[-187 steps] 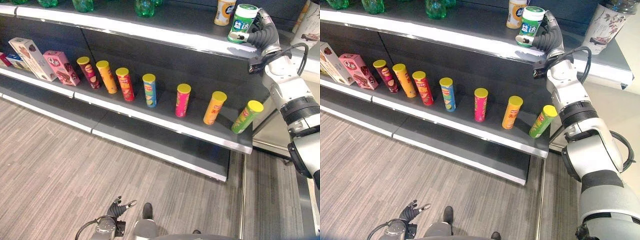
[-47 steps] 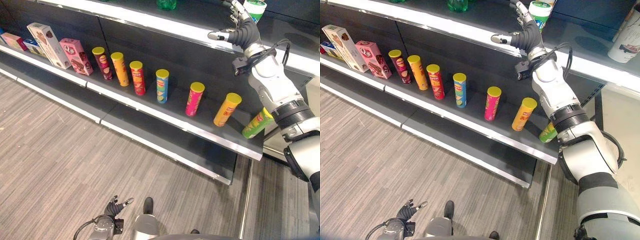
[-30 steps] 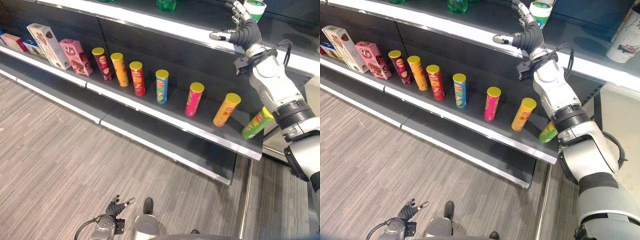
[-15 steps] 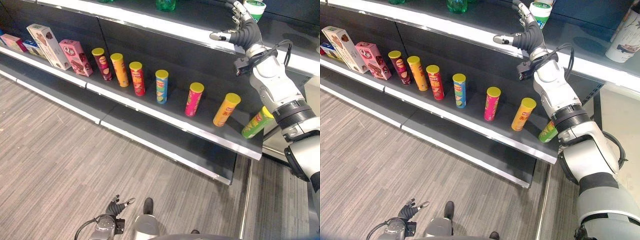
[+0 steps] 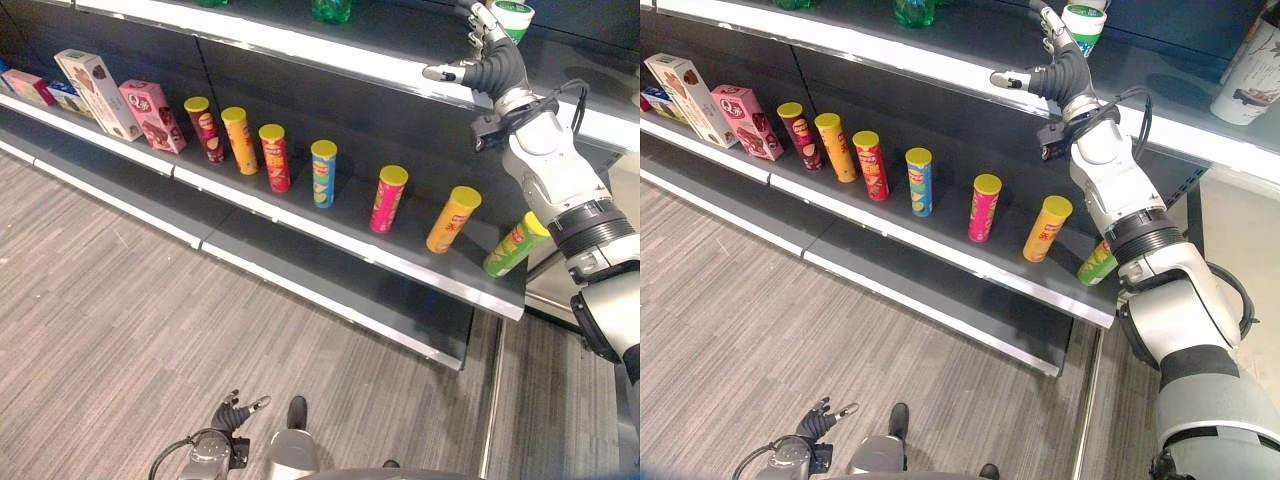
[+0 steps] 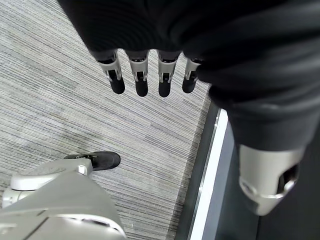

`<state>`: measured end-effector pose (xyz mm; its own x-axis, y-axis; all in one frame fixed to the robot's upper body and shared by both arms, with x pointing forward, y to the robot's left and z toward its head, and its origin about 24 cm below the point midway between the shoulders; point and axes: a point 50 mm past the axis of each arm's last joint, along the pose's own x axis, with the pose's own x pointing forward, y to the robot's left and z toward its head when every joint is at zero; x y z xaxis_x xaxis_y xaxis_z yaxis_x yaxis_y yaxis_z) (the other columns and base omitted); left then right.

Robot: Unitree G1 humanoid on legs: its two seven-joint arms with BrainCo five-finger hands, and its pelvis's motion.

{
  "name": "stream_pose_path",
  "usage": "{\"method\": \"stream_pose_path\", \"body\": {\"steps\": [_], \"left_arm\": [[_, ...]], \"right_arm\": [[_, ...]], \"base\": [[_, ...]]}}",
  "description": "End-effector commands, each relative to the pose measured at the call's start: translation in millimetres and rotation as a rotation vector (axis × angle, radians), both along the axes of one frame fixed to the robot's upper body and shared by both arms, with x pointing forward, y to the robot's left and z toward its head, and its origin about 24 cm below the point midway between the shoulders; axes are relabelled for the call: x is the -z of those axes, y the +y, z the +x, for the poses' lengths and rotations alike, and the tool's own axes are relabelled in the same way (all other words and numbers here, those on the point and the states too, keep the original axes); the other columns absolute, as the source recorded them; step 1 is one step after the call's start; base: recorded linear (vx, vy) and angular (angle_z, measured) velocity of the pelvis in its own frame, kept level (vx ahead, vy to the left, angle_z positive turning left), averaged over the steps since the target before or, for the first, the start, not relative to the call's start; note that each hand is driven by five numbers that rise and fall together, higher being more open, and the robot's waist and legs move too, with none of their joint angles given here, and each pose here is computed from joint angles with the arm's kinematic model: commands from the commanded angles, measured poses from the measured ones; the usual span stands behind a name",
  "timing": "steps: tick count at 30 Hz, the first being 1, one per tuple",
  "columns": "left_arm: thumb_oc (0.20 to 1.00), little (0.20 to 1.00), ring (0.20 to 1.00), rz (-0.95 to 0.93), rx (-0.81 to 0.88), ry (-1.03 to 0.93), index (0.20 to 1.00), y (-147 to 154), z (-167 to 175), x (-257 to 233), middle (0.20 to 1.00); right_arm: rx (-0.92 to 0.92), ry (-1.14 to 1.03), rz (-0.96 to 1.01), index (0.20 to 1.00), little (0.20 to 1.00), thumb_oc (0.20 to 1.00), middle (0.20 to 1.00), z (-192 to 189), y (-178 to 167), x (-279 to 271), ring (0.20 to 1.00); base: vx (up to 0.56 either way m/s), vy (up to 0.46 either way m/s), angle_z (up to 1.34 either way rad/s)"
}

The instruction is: Put the goods on the table back onto the shelves and tidy them up.

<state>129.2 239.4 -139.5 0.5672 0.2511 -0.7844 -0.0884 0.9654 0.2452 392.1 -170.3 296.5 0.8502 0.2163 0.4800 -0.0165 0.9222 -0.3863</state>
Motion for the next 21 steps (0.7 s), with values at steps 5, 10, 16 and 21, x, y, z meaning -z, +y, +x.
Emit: {"method": "stream_pose_path", "body": {"steps": [5, 10, 16, 21], "left_arm": [[1.000, 1.000, 1.000, 0.008, 0.061, -0.081, 1.000, 0.9, 22.7, -10.4, 1.000], [1.000, 1.000, 1.000, 0.005, 0.069, -0.084, 1.000, 1.8, 21.7, -11.0, 1.000], [1.000, 1.000, 1.000, 0.019, 0.123, -0.113, 1.000, 3.8, 32.4, -17.5, 1.000], [1.000, 1.000, 1.000, 0.014, 0.146, -0.113, 1.000, 0.5, 31.0, -17.4, 1.000]], "right_arm": [[-0.187, -0.180, -0.102, 1.000, 1.000, 1.000, 1.000, -33.9, 13.9, -49.4, 1.000], [-0.440, -0.280, -0.132, 1.000, 1.000, 1.000, 1.000, -71.1, 42.0, -61.6, 1.000], [-0.696, -0.367, -0.440, 1.000, 1.000, 1.000, 1.000, -116.5, 98.5, -59.6, 1.000], [-0.664, -0.384, -0.472, 1.000, 1.000, 1.000, 1.000, -117.6, 94.5, -57.4, 1.000]], "base": [[0.00, 0.000, 0.00], [0.00, 0.000, 0.00], [0.00, -0.022, 0.01], [0.00, 0.000, 0.00]]}}
